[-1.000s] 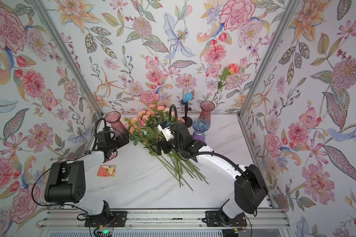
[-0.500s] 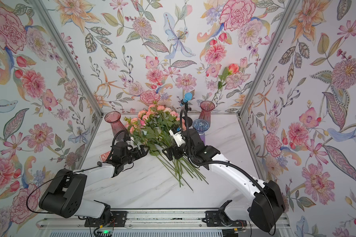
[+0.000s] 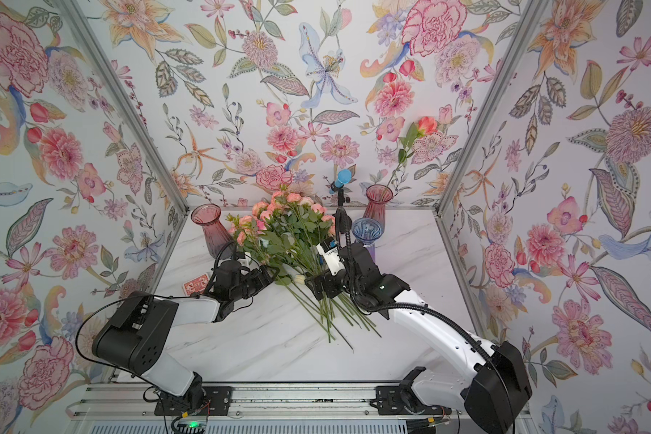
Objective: Place the pink flowers into the vase
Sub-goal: Pick up the flower at the center of the board, then place the flower in the vase.
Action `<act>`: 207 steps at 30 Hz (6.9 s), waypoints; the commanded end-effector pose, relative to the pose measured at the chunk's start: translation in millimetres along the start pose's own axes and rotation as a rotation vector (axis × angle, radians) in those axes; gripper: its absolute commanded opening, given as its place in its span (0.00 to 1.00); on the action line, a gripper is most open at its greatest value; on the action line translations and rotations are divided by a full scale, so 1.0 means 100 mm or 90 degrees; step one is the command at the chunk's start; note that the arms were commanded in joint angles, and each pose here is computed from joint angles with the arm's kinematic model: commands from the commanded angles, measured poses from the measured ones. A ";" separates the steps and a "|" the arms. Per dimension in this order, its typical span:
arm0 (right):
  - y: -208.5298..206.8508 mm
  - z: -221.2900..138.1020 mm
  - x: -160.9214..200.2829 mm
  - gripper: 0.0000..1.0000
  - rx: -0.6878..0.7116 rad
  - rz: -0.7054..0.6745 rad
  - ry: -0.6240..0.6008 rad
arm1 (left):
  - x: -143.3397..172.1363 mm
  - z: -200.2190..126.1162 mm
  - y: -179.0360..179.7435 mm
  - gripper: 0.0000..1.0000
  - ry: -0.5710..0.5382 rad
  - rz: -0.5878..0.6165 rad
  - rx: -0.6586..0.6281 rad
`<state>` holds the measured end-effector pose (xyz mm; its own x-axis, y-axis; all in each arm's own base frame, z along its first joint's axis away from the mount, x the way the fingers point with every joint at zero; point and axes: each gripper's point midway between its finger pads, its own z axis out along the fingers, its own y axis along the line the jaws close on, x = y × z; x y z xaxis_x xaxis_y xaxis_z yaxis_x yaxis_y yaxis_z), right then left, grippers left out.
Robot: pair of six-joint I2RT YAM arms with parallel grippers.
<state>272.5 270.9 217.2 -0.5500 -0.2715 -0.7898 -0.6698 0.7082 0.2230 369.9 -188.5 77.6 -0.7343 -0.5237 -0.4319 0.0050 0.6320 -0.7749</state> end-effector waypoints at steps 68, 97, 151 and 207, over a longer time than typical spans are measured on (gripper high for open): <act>0.24 0.20 0.01 0.99 -0.028 -0.034 0.012 | -0.54 0.03 -0.52 0.00 -0.048 0.138 0.034; 0.50 0.54 -1.06 1.00 -0.014 -0.075 -0.115 | -1.24 -0.69 -1.89 0.00 -0.193 0.435 0.184; 0.44 0.91 -1.73 0.06 -0.018 -0.078 -0.197 | -1.20 -0.79 -1.98 0.00 -0.206 0.437 0.223; -2.30 -1.73 -3.82 0.00 0.401 -0.164 -0.657 | -1.30 -0.88 -2.29 1.00 -0.298 0.606 0.204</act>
<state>540.1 95.8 570.5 0.3937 -0.0351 -0.9186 -0.1638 0.9806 -0.1077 412.5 -207.3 346.0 -0.0647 -0.1412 -0.9879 0.6169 0.7724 -0.1508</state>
